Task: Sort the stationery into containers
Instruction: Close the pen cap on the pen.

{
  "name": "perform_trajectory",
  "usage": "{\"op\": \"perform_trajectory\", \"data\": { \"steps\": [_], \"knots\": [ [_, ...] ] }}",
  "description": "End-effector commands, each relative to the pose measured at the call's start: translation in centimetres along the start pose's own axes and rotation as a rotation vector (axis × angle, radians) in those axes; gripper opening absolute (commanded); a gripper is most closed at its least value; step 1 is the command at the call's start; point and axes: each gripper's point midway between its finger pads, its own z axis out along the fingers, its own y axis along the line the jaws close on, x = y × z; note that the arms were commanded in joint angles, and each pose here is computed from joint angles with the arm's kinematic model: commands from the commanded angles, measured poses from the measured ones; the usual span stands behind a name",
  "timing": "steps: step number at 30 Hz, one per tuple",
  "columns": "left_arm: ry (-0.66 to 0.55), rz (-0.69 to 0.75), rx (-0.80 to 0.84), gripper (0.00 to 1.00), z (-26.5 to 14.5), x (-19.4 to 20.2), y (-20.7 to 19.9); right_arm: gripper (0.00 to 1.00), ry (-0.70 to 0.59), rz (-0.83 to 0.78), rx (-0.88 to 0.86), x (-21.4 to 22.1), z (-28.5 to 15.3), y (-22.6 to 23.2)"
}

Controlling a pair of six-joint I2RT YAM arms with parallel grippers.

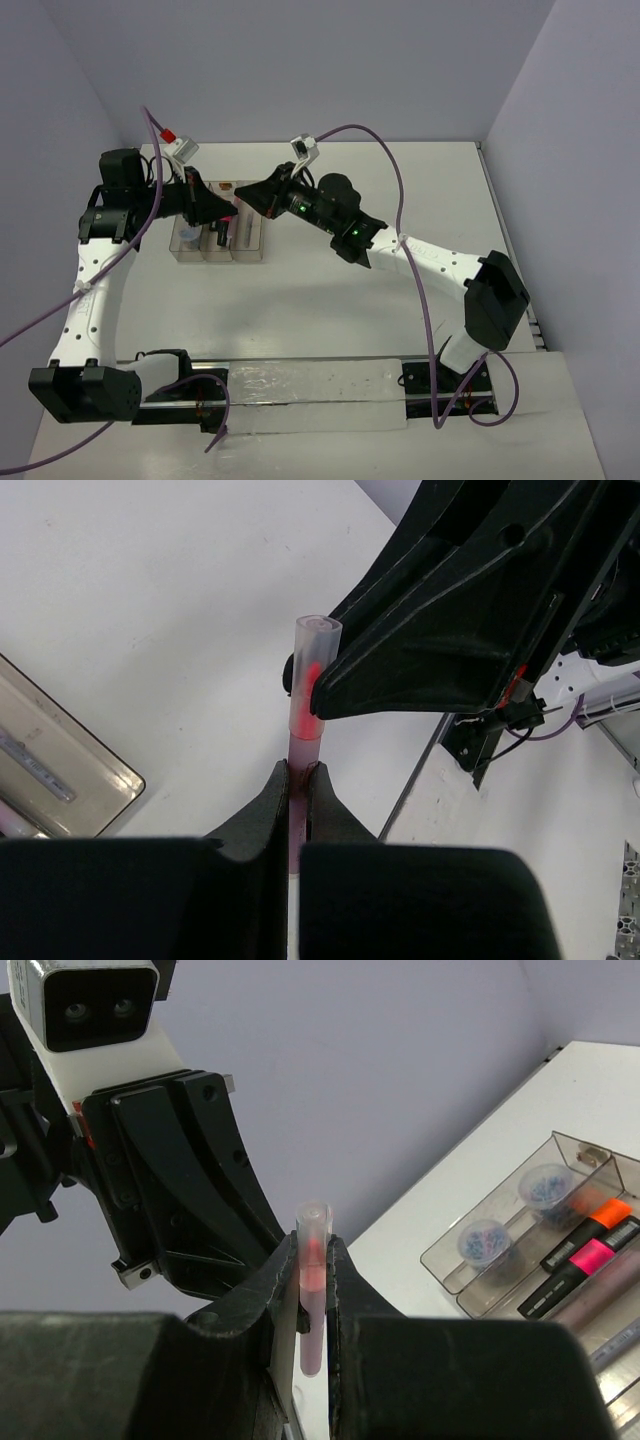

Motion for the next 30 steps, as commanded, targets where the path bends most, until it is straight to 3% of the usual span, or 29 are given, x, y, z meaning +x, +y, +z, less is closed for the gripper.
{"op": "perform_trajectory", "data": {
  "steps": [1, 18, 30],
  "knots": [
    [-0.169, 0.213, -0.113, 0.0, -0.8, -7.0, 1.0, 0.0, 0.278, 0.069, -0.108, 9.0, -1.6, 3.2],
    [-0.18, 0.237, -0.134, 0.0, -0.8, -8.2, 1.5, 0.0, 0.363, 0.098, -0.112, 13.0, -1.7, 3.6],
    [-0.166, 0.243, -0.138, 0.0, -0.6, -8.0, 2.0, 0.0, 0.356, 0.077, -0.11, 12.6, -1.8, 3.9]
  ]
}}
